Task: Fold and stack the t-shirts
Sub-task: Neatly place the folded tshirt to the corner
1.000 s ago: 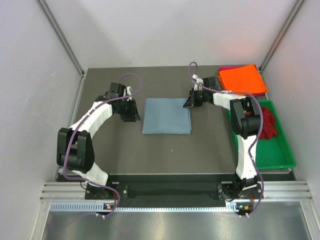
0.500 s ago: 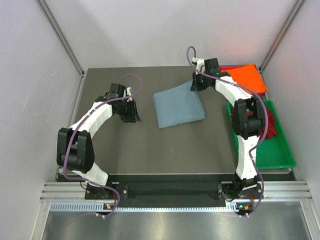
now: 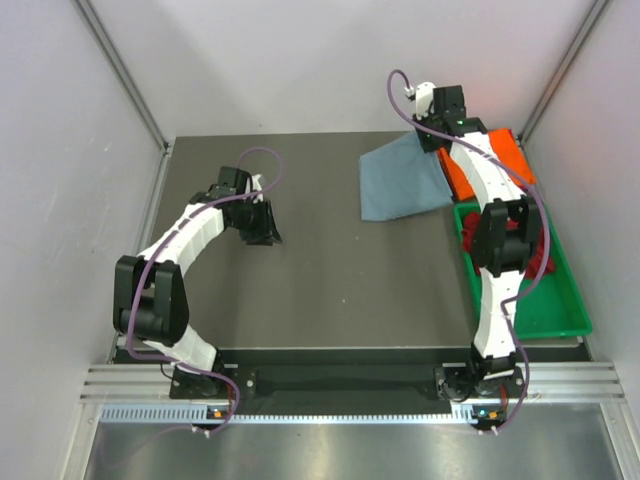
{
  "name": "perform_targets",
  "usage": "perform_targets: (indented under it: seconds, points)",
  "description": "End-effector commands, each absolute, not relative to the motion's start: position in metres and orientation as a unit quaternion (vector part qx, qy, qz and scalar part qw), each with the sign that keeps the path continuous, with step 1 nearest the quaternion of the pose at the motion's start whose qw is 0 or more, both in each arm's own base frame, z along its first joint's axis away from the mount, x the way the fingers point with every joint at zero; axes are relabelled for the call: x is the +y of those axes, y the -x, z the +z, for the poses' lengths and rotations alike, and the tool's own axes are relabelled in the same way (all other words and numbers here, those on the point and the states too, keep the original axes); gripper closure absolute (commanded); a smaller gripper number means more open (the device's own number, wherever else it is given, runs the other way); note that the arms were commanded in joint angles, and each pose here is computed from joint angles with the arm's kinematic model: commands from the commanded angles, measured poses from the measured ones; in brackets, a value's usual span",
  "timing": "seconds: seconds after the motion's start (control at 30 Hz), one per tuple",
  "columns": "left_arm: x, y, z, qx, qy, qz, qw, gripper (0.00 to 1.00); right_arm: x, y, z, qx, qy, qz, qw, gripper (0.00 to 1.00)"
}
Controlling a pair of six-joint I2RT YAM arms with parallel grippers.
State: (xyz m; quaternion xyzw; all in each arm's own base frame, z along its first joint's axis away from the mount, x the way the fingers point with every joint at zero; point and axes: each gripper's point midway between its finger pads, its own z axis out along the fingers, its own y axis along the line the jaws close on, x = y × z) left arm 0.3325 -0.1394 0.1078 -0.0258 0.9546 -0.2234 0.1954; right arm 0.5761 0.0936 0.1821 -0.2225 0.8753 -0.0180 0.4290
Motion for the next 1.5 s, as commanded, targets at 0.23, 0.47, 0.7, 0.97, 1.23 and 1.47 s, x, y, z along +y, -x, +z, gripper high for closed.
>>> perform_targets:
  seconds: [0.23, 0.47, 0.7, 0.97, 1.23, 1.47]
  points:
    - [-0.144, -0.334, 0.114, 0.95, 0.016, -0.242, 0.195, 0.64, 0.029, -0.588, 0.247, 0.847, 0.234, -0.094, 0.469, 1.0]
    - [-0.147, -0.337, 0.112, 0.949, 0.019, -0.251, 0.188, 0.64, 0.0, -0.587, 0.262, 0.846, 0.222, -0.109, 0.472, 1.0]
    - [-0.151, -0.335, 0.113, 0.947, 0.017, -0.265, 0.183, 0.64, -0.022, -0.58, 0.257, 0.859, 0.233, -0.131, 0.437, 1.0]
    - [-0.155, -0.335, 0.11, 0.945, 0.018, -0.277, 0.174, 0.64, -0.053, -0.587, 0.28, 0.839, 0.23, -0.143, 0.472, 1.0]
    - [-0.155, -0.335, 0.109, 0.945, 0.02, -0.278, 0.171, 0.64, -0.081, -0.605, 0.286, 0.823, 0.237, -0.166, 0.488, 1.0]
    - [-0.153, -0.334, 0.103, 0.947, 0.023, -0.273, 0.166, 0.64, -0.104, -0.626, 0.281, 0.807, 0.245, -0.192, 0.503, 1.0]
